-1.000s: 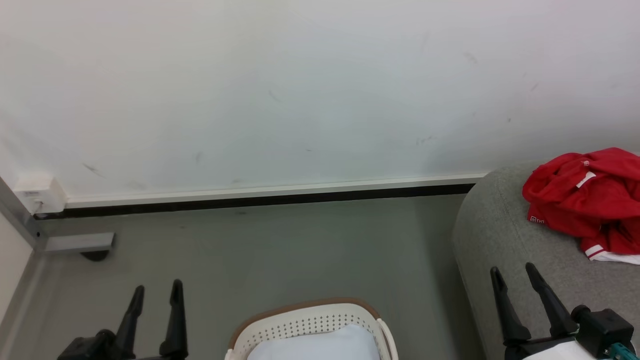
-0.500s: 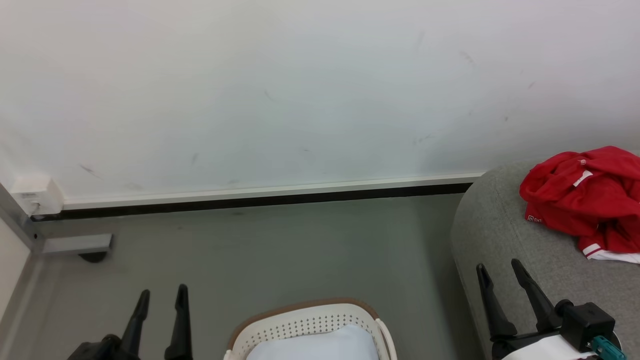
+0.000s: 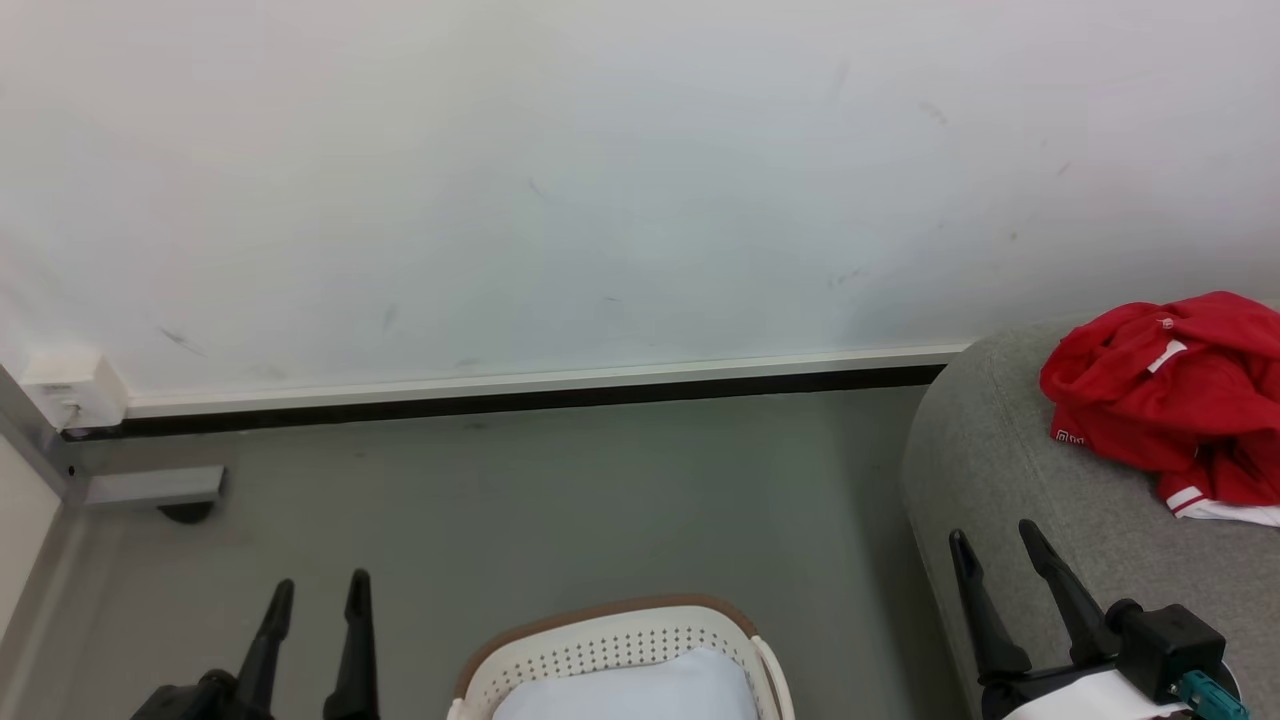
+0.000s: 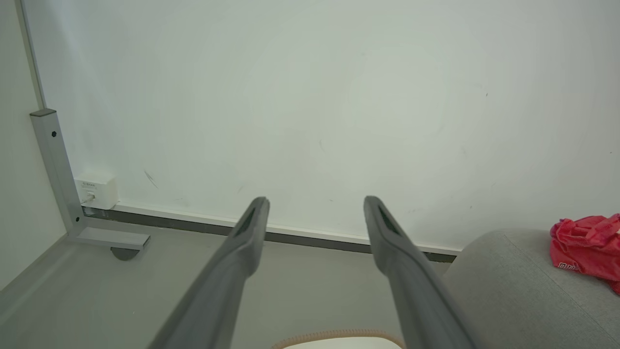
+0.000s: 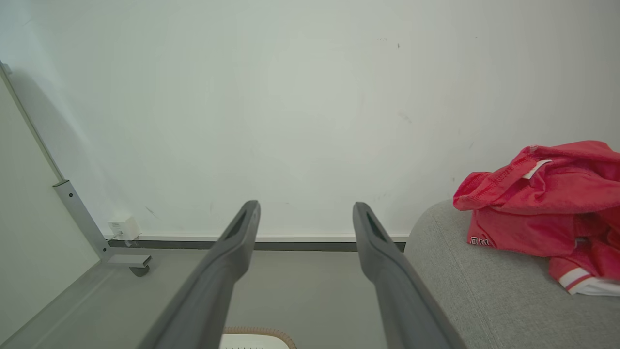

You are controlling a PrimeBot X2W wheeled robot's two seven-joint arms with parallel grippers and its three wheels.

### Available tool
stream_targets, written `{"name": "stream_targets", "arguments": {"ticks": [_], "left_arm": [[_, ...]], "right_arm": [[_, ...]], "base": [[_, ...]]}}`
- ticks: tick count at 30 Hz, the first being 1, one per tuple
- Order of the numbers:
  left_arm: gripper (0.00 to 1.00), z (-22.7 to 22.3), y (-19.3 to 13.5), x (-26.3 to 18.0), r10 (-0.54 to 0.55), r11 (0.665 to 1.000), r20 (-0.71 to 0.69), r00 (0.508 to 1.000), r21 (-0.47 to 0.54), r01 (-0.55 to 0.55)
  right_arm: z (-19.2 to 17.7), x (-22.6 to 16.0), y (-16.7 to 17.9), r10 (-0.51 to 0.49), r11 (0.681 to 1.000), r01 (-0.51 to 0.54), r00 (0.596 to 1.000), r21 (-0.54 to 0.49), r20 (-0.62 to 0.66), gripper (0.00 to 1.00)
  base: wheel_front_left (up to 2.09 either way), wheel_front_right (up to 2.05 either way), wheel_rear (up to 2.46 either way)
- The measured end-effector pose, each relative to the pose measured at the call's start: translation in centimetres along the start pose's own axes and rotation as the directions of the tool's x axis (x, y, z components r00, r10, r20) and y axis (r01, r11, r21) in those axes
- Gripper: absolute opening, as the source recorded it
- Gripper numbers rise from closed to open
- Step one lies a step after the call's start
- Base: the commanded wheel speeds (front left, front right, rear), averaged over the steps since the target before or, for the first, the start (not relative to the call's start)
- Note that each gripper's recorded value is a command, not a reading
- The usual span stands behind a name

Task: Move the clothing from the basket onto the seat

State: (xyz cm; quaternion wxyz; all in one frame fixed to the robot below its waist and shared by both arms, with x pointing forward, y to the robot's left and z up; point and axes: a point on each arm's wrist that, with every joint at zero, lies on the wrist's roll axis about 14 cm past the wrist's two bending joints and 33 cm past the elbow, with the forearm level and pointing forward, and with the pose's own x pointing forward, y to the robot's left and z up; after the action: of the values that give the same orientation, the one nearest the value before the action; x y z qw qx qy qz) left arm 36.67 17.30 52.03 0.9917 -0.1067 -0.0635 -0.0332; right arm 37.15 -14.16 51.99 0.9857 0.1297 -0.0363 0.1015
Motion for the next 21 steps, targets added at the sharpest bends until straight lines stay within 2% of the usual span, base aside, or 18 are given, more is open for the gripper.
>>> {"name": "stream_targets", "arguments": {"ticks": [7, 8, 12, 13, 21], "left_arm": [[1.00, -0.2, 0.1, -0.1, 0.000, 1.000, -0.005, 1.000, -0.003, 0.000], [0.00, -0.5, 0.1, -0.2, 0.003, 1.000, -0.014, 1.000, -0.005, -0.003], [0.00, -2.1, 0.2, -0.9, 0.019, 0.999, -0.069, 0.997, -0.026, -0.021], [0.00, -2.5, 0.6, -1.0, 0.033, 0.998, -0.085, 0.996, -0.051, -0.037], [0.00, -2.8, 1.2, -1.0, 0.070, 0.978, -0.109, 0.992, -0.188, -0.090]], "right_arm": [[0.0, 0.1, 0.1, 0.004, 1.000, -0.004, 1.000, -0.002, 0.001, 1.00], [-0.3, 0.0, 0.0, 0.000, 1.000, 0.000, 1.000, 0.000, -0.009, 0.00], [-2.3, -1.1, -0.2, -0.018, 1.000, 0.019, 0.997, 0.019, -0.071, 0.00], [-2.5, -1.2, -0.4, -0.030, 0.998, 0.034, 0.997, 0.054, -0.078, 0.00], [-2.4, -1.1, -1.4, -0.078, 0.978, 0.092, 0.994, 0.186, -0.082, 0.00]], "base": [[0.00, 0.00, 0.00], [0.00, 0.00, 0.00], [0.00, 0.00, 0.00], [0.00, 0.00, 0.00], [0.00, 0.00, 0.00]]}}
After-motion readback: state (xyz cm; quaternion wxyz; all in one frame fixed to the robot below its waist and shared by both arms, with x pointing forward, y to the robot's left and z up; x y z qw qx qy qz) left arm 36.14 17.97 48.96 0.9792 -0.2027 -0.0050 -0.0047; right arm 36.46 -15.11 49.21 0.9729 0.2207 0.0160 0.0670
